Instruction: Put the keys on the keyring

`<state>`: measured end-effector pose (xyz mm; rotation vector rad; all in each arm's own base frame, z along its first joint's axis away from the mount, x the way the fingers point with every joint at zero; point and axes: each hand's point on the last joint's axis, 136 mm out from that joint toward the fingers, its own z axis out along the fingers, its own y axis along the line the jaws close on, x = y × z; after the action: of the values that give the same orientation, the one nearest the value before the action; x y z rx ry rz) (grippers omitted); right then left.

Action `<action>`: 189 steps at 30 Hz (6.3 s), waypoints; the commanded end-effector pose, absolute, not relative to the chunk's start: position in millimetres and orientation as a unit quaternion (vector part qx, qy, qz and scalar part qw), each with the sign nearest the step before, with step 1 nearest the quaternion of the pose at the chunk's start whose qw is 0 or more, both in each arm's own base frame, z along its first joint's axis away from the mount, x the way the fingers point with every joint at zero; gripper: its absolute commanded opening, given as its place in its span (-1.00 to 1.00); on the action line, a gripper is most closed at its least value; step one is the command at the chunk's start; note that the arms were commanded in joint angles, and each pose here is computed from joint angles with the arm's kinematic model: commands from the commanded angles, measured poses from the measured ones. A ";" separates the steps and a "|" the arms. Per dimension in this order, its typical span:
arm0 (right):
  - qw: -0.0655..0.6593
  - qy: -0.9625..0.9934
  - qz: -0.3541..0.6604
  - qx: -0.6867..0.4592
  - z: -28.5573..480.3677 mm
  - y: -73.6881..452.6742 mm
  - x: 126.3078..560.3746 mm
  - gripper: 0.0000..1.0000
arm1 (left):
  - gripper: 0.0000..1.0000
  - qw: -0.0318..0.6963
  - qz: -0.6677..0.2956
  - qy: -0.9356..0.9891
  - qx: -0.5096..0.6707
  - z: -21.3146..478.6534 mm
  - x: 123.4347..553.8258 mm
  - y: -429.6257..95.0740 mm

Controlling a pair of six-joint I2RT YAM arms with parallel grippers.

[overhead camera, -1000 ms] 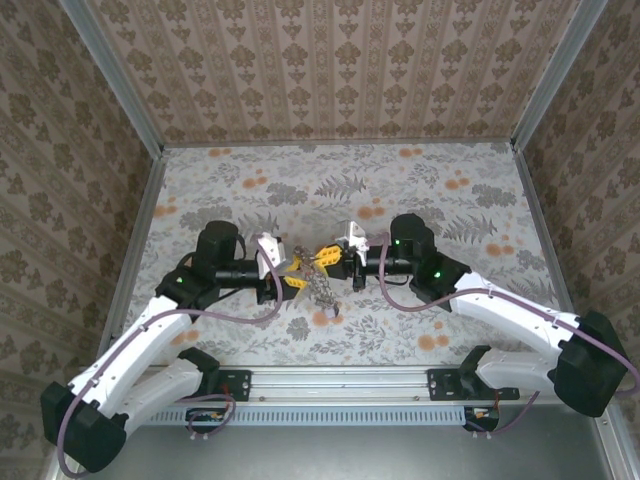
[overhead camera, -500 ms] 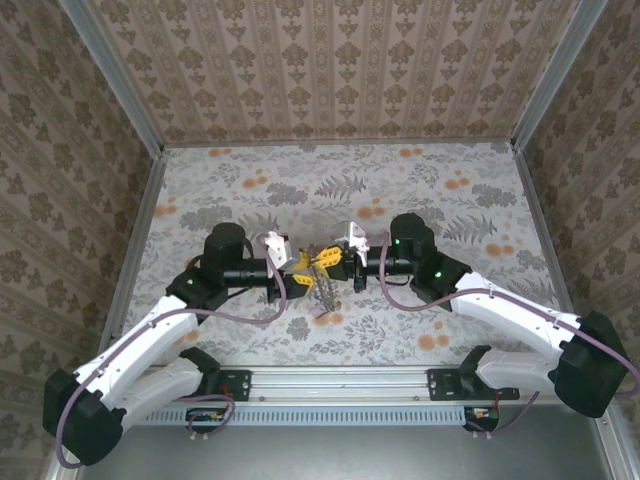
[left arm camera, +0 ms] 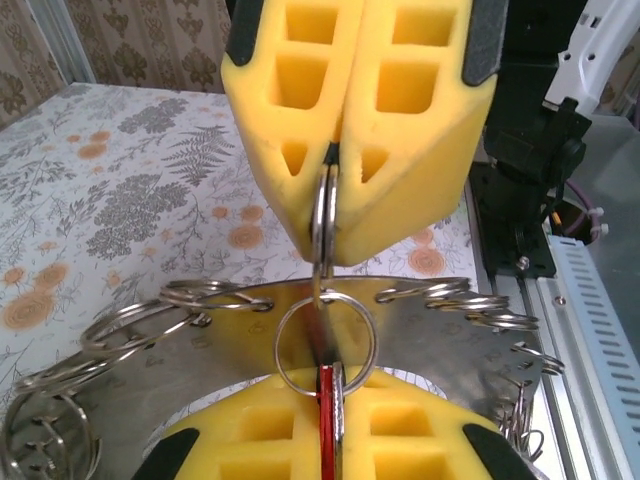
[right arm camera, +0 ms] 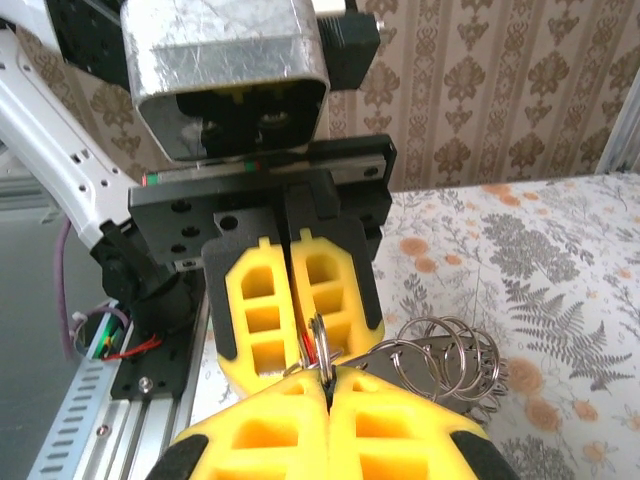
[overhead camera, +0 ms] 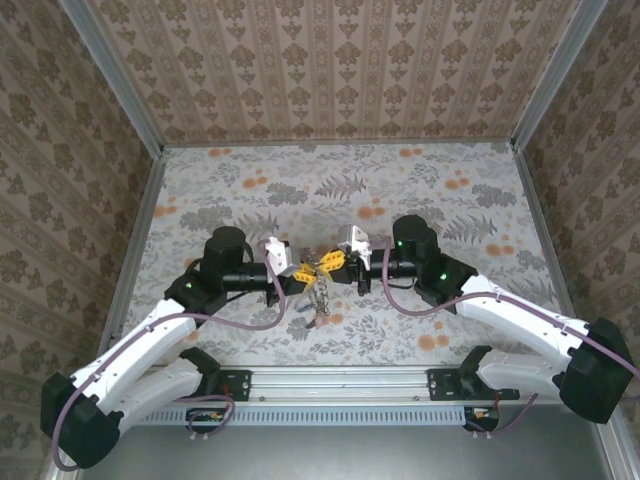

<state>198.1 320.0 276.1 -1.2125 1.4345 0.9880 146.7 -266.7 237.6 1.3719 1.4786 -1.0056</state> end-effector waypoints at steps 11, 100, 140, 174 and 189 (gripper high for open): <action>0.470 0.587 0.354 -0.556 279.7 319.5 187.5 -1.00 | -1.00 0.367 -0.373 0.590 0.615 246.0 136.9 -258.3; 0.393 0.667 0.298 -0.559 227.7 332.8 187.6 -1.00 | -1.00 0.313 -0.309 0.550 0.710 245.6 138.4 -260.5; 0.444 0.653 0.337 -0.512 232.3 342.9 195.5 -0.52 | -1.00 0.307 -0.217 0.534 0.757 258.8 153.9 -253.7; 0.588 0.696 0.256 -0.321 236.0 227.4 244.1 0.99 | -1.00 0.265 0.333 0.328 0.844 334.5 302.2 -183.5; 0.694 0.662 0.146 -0.241 278.1 154.8 233.9 0.99 | -1.00 0.266 0.307 0.319 0.856 322.2 331.9 -226.9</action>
<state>230.7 173.2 285.0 -0.5835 1.4610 0.4248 329.4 -211.1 308.6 2.3580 0.9079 0.8332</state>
